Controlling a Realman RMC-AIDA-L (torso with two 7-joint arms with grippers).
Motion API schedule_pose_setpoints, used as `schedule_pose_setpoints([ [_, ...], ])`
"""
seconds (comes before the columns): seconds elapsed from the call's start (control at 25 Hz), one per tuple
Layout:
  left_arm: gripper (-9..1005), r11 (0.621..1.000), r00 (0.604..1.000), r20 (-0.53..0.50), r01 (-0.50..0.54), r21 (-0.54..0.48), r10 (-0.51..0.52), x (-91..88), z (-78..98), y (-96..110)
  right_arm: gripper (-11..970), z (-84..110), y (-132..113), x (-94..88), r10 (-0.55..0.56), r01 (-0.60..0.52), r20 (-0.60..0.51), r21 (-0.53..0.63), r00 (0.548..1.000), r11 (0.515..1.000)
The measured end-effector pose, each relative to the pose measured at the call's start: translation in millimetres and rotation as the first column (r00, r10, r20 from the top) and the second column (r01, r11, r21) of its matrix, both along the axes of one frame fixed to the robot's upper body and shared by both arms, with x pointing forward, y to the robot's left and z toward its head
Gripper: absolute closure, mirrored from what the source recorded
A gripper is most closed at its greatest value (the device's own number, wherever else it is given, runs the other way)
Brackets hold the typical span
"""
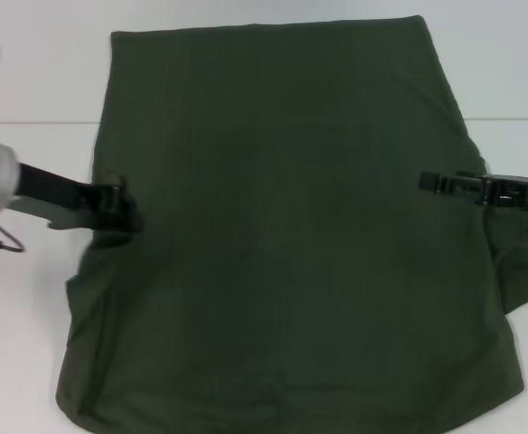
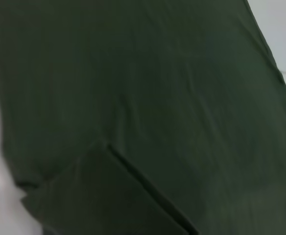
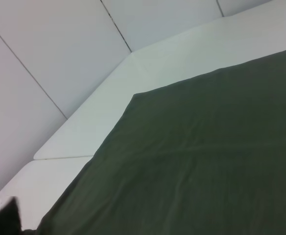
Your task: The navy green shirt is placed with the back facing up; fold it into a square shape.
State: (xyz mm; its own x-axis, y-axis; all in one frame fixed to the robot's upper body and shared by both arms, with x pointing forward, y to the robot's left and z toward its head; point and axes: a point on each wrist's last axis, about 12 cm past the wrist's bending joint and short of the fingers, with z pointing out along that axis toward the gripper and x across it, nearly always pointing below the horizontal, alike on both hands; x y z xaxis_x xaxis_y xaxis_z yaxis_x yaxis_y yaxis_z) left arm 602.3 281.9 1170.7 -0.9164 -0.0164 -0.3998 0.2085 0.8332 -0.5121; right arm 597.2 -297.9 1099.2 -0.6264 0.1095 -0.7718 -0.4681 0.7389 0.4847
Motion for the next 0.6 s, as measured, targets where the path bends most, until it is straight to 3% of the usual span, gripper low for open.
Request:
schedule_pose_setpoints([
  [0.32, 868, 0.991, 0.993, -0.066, 0.091, -0.096, -0.097, 6.5, -18.6, -27, 44, -0.9, -1, -0.4, -0.002, 0.002, -0.004, -0.001, 1.000, 1.000],
  [0.52, 815, 0.979, 0.995, 0.004, 0.099, -0.177, -0.100, -3.8, -9.3, -9, 44, 0.7, -3, -1.0, 0.005, -0.005, -0.007, 0.002, 1.000, 1.000],
  [0.6, 711, 0.968, 0.993, 0.071, 0.113, -0.226, -0.099, -10.6, -7.6, 2, 44, 2.9, -6, -1.0, 0.010, -0.010, -0.010, 0.001, 1.000, 1.000],
])
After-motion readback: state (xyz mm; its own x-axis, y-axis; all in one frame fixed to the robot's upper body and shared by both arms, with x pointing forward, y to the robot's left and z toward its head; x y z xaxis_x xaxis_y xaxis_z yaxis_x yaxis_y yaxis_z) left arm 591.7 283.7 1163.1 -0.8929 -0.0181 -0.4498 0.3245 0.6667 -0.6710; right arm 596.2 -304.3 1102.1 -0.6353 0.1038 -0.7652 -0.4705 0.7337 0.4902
